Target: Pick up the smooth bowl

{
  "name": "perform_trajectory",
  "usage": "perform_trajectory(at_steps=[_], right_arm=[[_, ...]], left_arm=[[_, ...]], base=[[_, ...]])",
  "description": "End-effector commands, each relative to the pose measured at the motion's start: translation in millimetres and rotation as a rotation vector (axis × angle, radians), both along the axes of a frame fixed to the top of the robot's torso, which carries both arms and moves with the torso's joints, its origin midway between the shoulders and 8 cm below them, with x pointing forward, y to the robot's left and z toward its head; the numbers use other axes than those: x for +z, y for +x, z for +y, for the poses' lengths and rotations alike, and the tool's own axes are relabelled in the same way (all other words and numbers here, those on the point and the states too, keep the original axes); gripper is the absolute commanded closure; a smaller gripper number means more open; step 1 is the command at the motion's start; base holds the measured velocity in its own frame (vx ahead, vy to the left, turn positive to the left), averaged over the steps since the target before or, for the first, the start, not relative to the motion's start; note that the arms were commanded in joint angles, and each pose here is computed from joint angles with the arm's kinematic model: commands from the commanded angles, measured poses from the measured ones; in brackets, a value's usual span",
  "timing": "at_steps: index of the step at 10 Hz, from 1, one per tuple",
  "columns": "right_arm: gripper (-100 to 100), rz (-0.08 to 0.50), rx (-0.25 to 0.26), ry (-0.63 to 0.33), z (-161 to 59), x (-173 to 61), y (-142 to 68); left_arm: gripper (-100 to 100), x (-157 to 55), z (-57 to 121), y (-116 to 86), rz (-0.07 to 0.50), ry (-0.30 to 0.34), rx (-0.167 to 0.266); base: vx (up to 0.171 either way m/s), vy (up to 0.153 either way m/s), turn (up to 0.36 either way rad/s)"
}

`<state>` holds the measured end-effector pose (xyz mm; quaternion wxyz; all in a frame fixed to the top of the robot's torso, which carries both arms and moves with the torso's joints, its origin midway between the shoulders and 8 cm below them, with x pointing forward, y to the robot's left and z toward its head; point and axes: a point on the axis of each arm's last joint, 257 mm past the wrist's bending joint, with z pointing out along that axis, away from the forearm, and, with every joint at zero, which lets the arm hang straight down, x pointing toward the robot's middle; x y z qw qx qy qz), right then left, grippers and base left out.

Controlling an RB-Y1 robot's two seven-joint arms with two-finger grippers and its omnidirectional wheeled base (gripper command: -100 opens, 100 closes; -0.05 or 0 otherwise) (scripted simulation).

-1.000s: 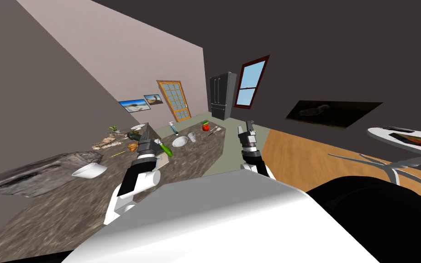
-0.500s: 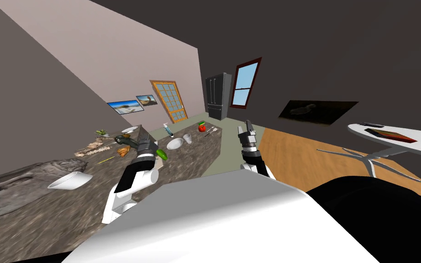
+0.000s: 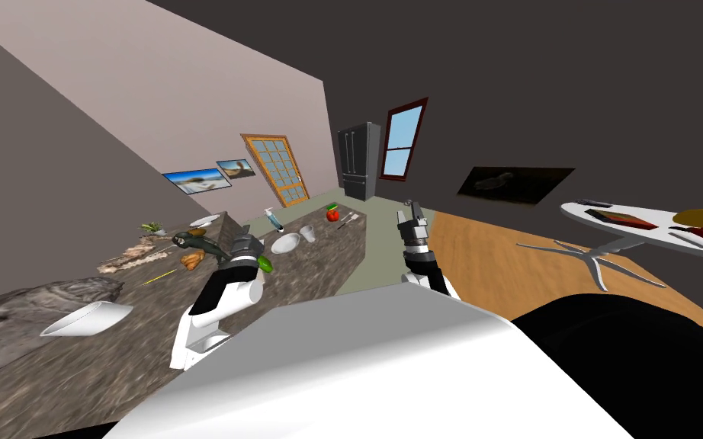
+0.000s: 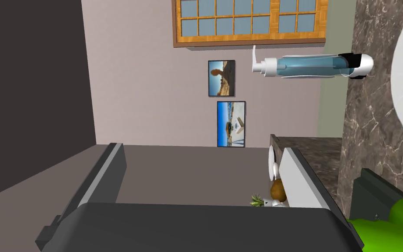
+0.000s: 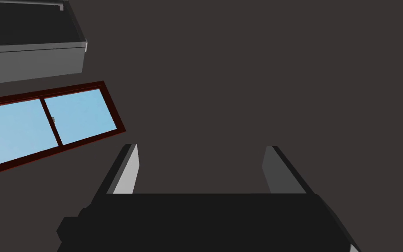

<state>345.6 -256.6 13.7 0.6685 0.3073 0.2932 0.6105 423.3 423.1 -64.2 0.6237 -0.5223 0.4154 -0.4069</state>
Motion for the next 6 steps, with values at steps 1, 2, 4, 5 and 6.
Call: perform_trajectory(at_steps=[1, 2, 4, 5, 6], right_arm=[[0, 0.000, 0.000, 0.000, 0.0, 0.0, 0.0], [0, 0.000, 0.000, 0.000, 0.0, 0.0, 0.0], [0, 0.000, 0.000, 0.000, 0.0, 0.0, 0.0], [0, 0.000, 0.000, 0.000, 0.0, 0.0, 0.0], [0, 0.000, 0.000, 0.000, 0.0, 0.0, 0.0]], left_arm=[[-100, -10.1, 6.1, 2.4, 0.037, -0.027, 0.012], [-100, -16.5, 6.9, 2.5, 0.060, -0.035, 0.014], [-100, -25.5, 11.3, 5.0, 0.093, -0.061, 0.023], [-100, -32.3, 11.8, 4.7, 0.118, -0.070, 0.026], [-100, -37.1, 15.0, 7.5, 0.134, -0.091, 0.032]], base=[[0.018, -0.019, -0.114], [0.013, -0.012, -0.054], [0.007, -0.007, -0.050], [0.011, -0.005, -0.051], [0.016, -0.002, -0.075]])
